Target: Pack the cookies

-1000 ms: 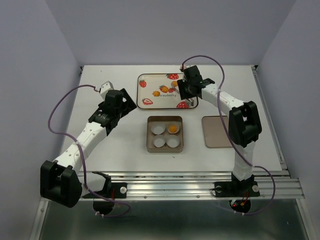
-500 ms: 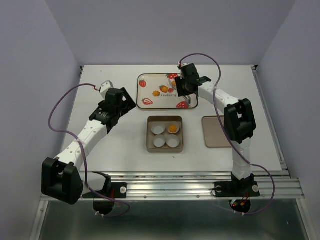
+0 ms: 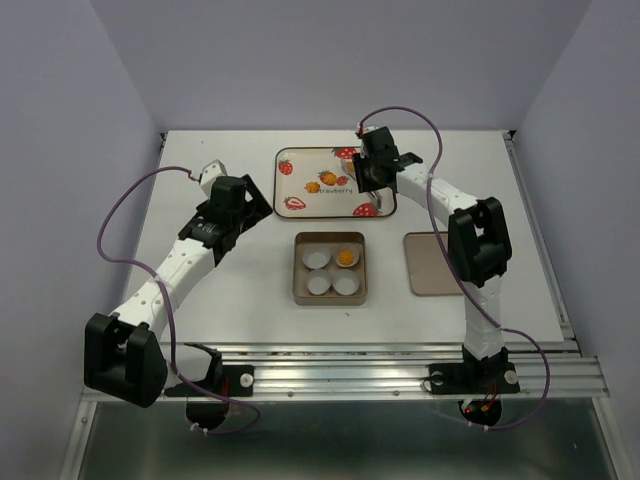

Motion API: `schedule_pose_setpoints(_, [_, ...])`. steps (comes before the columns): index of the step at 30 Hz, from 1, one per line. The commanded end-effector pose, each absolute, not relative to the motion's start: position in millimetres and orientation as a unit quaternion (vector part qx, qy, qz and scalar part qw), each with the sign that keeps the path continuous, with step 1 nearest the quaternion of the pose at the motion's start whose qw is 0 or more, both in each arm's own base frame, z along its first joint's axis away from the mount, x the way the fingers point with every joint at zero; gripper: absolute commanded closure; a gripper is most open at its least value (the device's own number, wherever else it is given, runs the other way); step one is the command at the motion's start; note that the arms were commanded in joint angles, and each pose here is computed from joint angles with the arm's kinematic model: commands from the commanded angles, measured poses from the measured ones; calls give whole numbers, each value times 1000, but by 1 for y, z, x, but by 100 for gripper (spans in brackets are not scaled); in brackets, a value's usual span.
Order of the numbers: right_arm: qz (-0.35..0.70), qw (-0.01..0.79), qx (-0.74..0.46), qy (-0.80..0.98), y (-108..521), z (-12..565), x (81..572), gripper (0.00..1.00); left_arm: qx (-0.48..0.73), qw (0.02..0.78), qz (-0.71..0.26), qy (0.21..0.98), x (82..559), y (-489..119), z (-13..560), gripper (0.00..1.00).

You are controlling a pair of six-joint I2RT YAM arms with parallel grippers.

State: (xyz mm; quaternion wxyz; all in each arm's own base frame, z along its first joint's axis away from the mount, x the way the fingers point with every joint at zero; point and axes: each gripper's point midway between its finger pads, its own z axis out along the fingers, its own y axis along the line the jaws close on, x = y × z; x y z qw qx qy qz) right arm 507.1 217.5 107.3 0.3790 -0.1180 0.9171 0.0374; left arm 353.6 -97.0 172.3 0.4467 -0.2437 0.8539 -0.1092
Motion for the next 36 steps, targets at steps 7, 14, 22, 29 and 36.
schedule_pose_setpoints(7, [63, 438, -114, 890, 219, 166, 514, 65, -243, 476, -125, 836, 362, -97, 201, 1])
schedule_pose_setpoints(14, [75, 450, -122, 881, 215, 184, 496, 66, -240, 473, -141, 836, 357, -101, 200, 1])
schedule_pose_setpoints(22, [120, 457, -138, 871, 212, 204, 451, 68, -234, 473, -157, 835, 350, -105, 201, 1])
schedule_pose_setpoints(29, [136, 450, -192, 861, 238, 203, 383, 68, -224, 466, -173, 838, 343, -110, 198, 1])
schedule_pose_setpoints(36, [198, 447, -260, 833, 280, 222, 308, 67, -218, 463, -186, 839, 331, -112, 195, 1])
